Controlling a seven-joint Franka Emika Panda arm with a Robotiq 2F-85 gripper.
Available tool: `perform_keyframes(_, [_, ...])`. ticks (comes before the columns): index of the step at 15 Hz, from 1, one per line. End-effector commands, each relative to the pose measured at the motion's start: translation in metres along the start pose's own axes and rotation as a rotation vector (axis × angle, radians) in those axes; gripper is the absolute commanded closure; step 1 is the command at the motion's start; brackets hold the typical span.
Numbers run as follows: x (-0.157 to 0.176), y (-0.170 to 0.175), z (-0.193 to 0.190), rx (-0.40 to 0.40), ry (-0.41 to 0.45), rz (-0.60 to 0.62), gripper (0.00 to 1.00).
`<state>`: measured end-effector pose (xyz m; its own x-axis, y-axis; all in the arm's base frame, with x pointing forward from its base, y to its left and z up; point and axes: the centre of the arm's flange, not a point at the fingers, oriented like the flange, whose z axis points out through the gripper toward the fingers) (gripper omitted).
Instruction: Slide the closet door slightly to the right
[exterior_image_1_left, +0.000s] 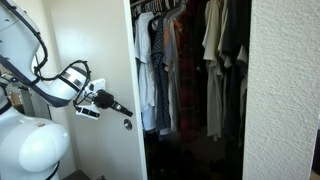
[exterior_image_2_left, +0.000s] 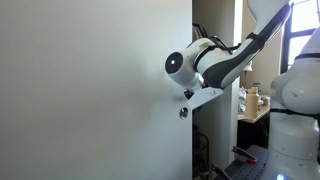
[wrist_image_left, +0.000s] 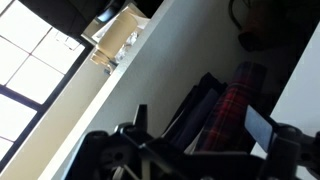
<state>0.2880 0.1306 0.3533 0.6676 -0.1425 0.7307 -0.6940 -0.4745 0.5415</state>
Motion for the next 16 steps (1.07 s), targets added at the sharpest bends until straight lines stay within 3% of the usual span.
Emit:
perform_keyframes(1, [-0.012,0.077,0.019,-0.044,-0.001,0.015,0.0])
perform_keyframes(8, [0.014,0.132,-0.005,-0.025,-0.022,0.002,0.0])
perform_keyframes(11, [0.025,0.156,-0.029,0.061,-0.047,-0.022,0.0])
perform_keyframes(16, [0.036,0.182,-0.059,0.3,-0.072,-0.06,0.0])
